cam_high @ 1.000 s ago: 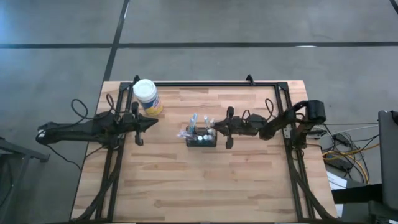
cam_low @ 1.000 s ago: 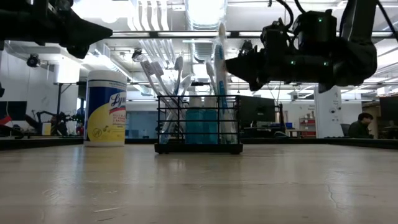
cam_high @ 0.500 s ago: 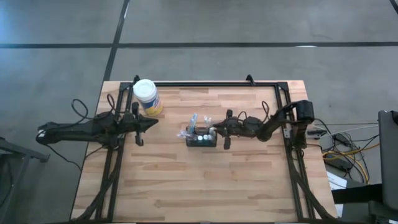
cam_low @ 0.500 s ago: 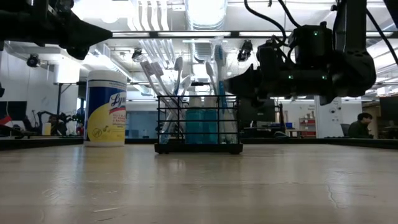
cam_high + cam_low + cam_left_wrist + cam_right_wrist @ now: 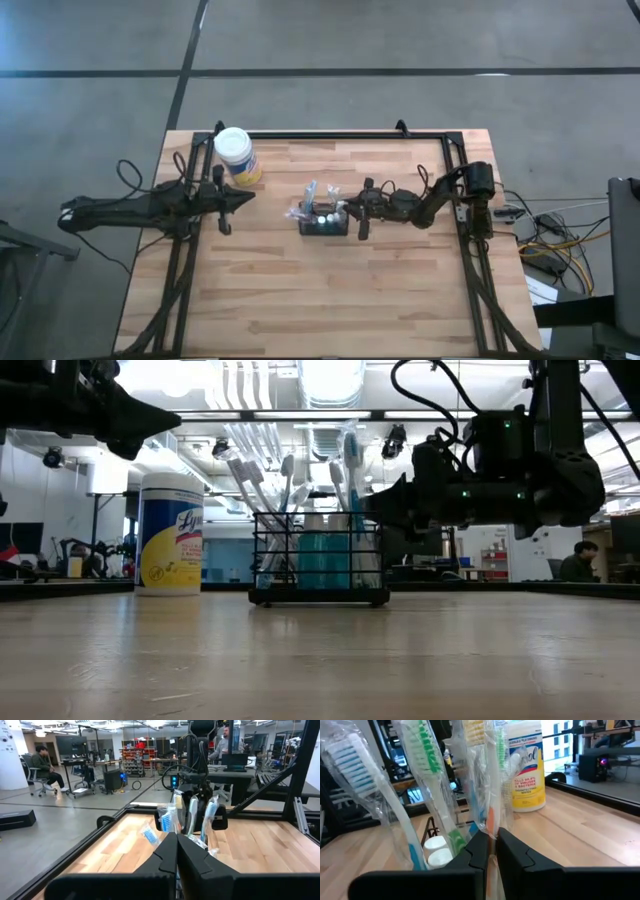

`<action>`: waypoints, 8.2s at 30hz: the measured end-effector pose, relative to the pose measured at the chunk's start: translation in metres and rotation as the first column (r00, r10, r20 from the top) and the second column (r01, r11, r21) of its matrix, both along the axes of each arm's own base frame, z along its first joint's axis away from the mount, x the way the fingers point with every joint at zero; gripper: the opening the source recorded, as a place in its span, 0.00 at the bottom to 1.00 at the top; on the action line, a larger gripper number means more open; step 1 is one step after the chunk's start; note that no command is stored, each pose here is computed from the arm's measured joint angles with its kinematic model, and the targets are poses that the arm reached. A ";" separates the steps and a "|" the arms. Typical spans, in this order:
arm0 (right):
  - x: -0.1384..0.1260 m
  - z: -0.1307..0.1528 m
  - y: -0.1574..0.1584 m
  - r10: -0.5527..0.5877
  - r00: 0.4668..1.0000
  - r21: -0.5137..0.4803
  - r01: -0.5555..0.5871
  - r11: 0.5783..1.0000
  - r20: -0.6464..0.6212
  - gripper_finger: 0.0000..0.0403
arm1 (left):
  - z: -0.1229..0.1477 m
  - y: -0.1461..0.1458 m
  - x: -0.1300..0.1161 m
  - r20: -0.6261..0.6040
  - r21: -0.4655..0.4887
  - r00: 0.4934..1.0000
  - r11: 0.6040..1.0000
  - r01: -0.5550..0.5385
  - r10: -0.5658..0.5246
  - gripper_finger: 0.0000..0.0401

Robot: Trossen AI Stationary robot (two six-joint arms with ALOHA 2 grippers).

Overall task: Pick & Place toothbrushing station
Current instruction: Put the orange toothbrush into the wire organizer, then return to Home Position

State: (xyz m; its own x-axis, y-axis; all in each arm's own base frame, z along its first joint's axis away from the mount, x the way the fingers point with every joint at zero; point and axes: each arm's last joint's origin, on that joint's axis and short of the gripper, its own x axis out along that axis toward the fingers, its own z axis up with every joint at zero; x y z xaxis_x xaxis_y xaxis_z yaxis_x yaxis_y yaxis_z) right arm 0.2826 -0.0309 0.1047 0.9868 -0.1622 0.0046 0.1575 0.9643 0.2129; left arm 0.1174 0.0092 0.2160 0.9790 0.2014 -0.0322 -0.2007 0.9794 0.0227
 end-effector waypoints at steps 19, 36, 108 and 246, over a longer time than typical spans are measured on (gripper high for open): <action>-0.002 0.022 0.010 0.061 0.998 0.014 -0.061 0.998 0.007 0.39 | 0.001 0.000 0.000 0.006 -0.016 1.000 1.000 -0.002 0.002 0.01; -0.013 0.062 0.010 0.029 0.999 -0.045 -0.030 0.999 -0.022 0.44 | 0.001 0.000 0.000 0.007 -0.018 1.000 1.000 -0.002 0.002 0.02; -0.082 0.191 0.022 0.106 0.990 -0.327 -0.130 0.936 -0.092 0.04 | 0.079 0.000 0.062 -0.208 0.250 0.964 0.944 0.216 -0.165 0.00; -0.188 0.073 0.010 -0.019 0.995 -0.138 0.032 0.990 0.098 0.02 | -0.045 0.021 -0.027 0.065 0.116 0.988 0.984 0.134 -0.142 0.03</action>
State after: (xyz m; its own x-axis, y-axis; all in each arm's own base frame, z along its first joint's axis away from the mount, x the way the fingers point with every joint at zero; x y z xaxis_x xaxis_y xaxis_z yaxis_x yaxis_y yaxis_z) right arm 0.0943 -0.0206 0.1777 0.9763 -0.1782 0.1232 0.1676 0.9816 0.0918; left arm 0.0909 0.0304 0.1706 0.9965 0.0630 0.0550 -0.0693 0.9900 0.1228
